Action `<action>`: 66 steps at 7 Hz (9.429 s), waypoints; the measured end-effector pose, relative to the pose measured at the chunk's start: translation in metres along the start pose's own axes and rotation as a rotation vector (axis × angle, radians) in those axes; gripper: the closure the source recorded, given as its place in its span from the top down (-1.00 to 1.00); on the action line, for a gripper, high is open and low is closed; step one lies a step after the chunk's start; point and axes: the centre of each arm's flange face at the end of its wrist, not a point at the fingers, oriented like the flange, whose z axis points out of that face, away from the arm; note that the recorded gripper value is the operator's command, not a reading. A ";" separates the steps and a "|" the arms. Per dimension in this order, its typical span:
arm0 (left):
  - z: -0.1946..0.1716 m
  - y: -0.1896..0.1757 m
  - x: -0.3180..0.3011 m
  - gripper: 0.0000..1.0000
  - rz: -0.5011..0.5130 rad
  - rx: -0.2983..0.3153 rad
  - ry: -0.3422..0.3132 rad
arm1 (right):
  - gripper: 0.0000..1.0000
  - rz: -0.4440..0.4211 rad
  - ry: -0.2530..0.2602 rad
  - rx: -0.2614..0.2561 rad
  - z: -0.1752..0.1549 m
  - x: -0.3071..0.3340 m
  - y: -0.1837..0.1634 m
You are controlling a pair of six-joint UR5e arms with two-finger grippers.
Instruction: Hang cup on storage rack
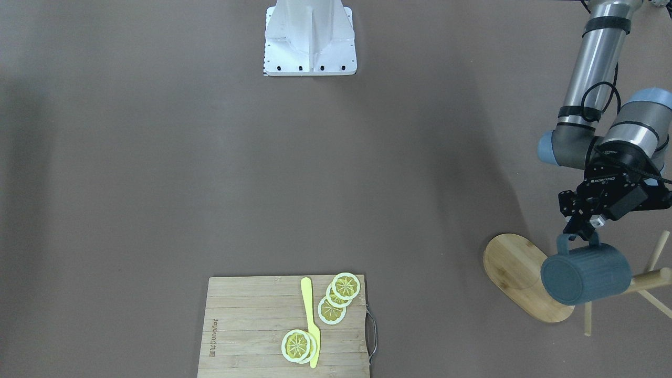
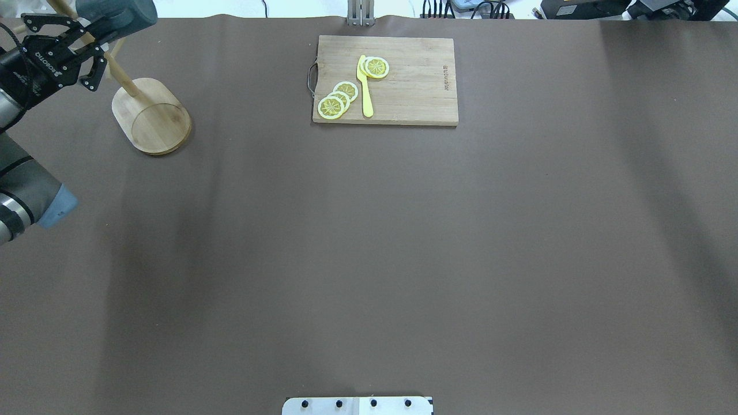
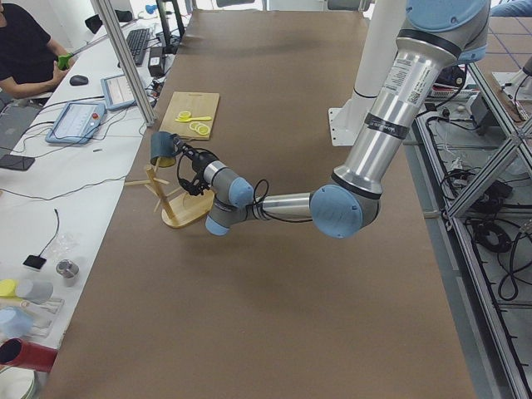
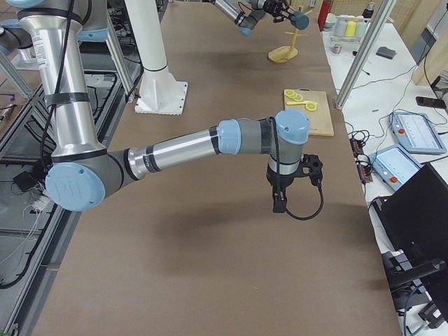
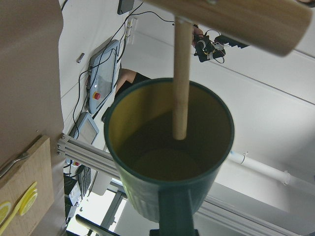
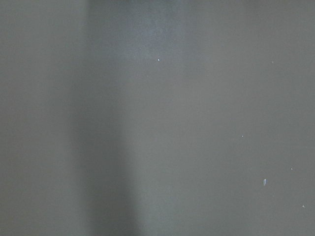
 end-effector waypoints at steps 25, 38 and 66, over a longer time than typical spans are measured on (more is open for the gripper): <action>-0.184 0.040 0.147 0.96 0.200 0.093 0.071 | 0.99 0.003 0.002 0.004 -0.006 -0.003 -0.001; -0.282 -0.023 0.211 0.96 1.865 0.763 -0.925 | 0.99 0.023 0.002 0.006 -0.005 -0.002 0.004; -0.303 -0.057 0.164 0.96 0.993 -0.180 -1.476 | 1.00 0.074 -0.042 -0.057 0.035 0.026 0.031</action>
